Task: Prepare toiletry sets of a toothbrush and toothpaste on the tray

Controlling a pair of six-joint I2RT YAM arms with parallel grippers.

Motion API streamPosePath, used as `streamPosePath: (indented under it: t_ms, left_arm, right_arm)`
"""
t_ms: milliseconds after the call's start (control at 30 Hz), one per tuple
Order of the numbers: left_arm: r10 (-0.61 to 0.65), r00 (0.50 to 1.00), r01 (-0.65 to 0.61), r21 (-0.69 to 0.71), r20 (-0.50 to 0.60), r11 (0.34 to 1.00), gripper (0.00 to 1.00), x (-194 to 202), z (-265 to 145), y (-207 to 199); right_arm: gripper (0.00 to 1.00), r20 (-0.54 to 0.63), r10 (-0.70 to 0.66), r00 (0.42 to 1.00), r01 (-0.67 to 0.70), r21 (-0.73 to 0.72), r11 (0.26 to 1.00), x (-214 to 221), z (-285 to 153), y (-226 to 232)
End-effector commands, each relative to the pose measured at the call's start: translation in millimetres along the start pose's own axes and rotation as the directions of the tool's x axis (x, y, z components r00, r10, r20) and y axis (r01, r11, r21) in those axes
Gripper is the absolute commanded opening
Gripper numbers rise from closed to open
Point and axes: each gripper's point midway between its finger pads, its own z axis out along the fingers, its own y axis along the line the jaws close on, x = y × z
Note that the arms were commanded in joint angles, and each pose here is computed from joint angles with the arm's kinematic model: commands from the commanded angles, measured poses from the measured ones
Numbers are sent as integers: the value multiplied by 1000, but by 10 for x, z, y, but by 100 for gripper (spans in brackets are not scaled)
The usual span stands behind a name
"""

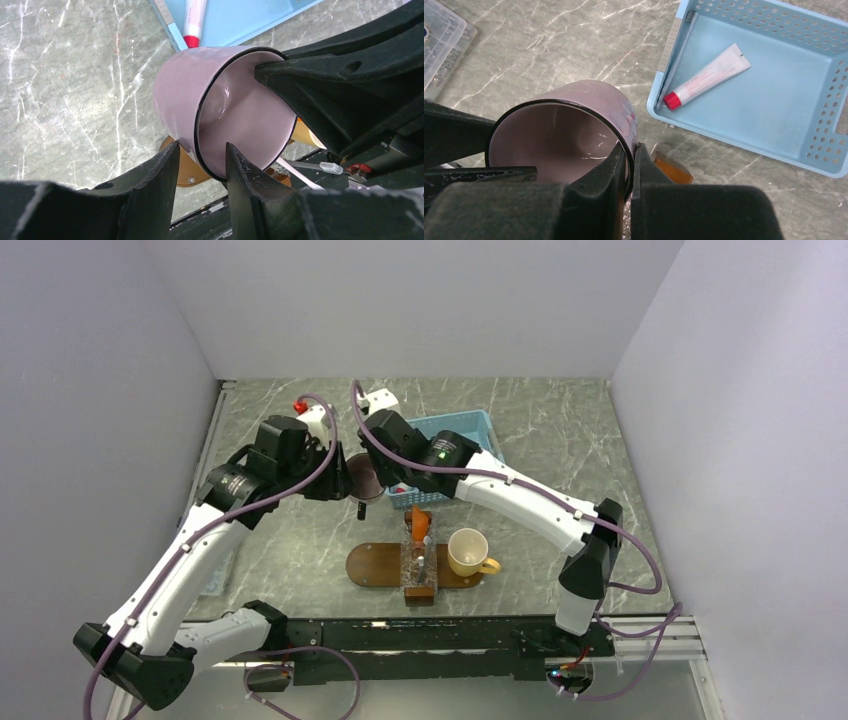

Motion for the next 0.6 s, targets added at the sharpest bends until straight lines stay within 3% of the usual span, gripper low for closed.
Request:
streamPosePath:
  t_ms: [0, 167, 367, 567]
  left_arm:
    - [17, 1000, -18, -52, -18, 998, 41, 51, 97, 129]
    - [13, 999, -16, -89, -35, 996, 42, 144, 162, 229]
    - [6, 998, -14, -110, -68, 994, 52, 266, 249, 305]
    - [-10, 992, -4, -112, -126, 994, 44, 486, 366, 368]
  right_arm:
    - [0, 124, 98, 987, -88, -83, 993, -338, -115, 176]
    - [0, 109, 108, 988, -97, -104, 990, -253, -78, 255]
    - [0, 84, 118, 989, -108, -118, 987, -112, -18, 351]
    - [0, 39, 134, 990, -127, -145, 981, 79, 56, 466]
